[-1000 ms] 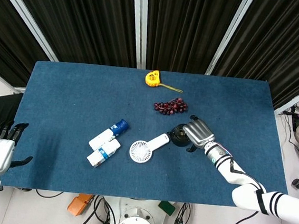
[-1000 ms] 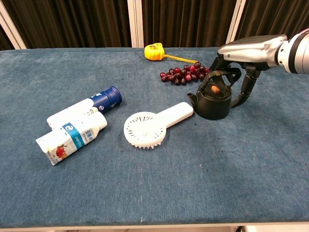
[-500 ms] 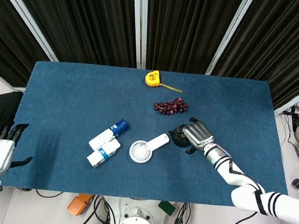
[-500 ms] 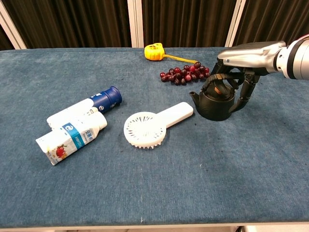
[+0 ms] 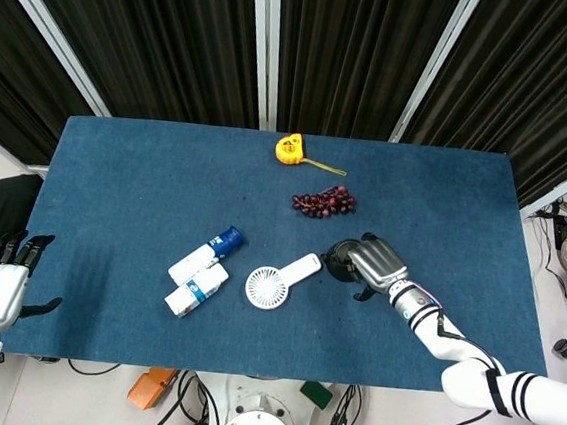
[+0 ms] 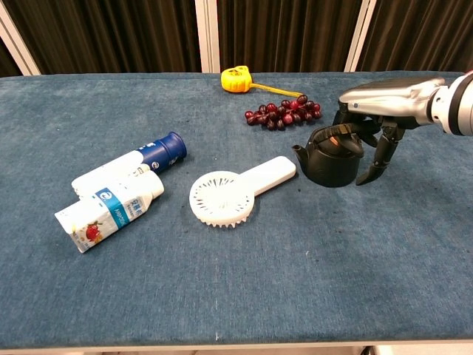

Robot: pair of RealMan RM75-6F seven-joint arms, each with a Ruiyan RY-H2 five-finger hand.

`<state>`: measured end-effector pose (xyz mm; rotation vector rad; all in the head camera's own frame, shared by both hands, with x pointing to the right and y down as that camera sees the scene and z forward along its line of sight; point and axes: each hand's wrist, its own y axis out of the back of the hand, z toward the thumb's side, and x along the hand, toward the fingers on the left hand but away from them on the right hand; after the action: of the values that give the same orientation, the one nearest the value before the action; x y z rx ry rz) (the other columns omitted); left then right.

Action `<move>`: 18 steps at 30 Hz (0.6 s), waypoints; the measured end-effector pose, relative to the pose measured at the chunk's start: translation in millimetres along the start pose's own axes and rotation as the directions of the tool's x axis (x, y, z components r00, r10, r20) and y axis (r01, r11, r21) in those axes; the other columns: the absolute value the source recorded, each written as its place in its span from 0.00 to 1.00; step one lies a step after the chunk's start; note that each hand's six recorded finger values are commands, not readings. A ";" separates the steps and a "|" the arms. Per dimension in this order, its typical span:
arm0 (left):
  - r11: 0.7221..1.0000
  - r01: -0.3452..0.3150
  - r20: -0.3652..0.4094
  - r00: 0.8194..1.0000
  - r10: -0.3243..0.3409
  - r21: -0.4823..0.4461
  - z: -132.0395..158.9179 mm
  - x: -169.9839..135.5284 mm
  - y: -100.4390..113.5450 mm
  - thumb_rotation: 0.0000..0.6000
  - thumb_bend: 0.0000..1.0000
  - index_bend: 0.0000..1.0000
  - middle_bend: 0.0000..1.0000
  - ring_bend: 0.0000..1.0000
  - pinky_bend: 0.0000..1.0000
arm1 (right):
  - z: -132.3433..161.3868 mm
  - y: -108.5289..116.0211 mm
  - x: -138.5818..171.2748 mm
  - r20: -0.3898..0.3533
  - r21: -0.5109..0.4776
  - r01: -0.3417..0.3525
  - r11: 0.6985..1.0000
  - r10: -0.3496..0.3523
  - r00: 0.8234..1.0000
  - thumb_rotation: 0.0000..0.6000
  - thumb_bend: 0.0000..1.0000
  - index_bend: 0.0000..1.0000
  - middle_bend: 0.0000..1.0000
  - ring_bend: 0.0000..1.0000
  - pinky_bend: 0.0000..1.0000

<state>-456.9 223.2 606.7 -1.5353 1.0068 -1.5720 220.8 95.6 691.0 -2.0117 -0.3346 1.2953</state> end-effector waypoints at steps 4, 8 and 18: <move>1.000 0.002 -0.002 1.000 -0.002 -0.002 -0.6 0.2 -1.1 1.00 0.11 0.11 0.13 0.05 0.01 | -1.7 -3.5 1.9 0.004 0.005 -0.007 1.000 0.007 1.000 1.00 0.02 0.93 0.77 0.80 0.24; 1.000 0.004 -0.005 1.000 -0.004 -0.003 -1.6 0.2 -2.0 1.00 0.11 0.11 0.13 0.05 0.01 | -2.7 -5.1 3.1 0.008 0.004 -0.013 1.000 0.013 1.000 1.00 0.02 0.99 0.83 0.86 0.25; 1.000 0.005 -0.004 1.000 -0.005 -0.003 -1.0 0.4 -2.2 1.00 0.11 0.11 0.13 0.05 0.01 | 0.6 3.5 0.6 -0.006 -0.046 0.030 0.999 -0.030 1.000 1.00 0.01 1.00 0.98 1.00 0.36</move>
<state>-457.8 223.9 608.8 -1.5382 1.0088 -1.5779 219.9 93.7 688.1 -2.0409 -0.3927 1.2730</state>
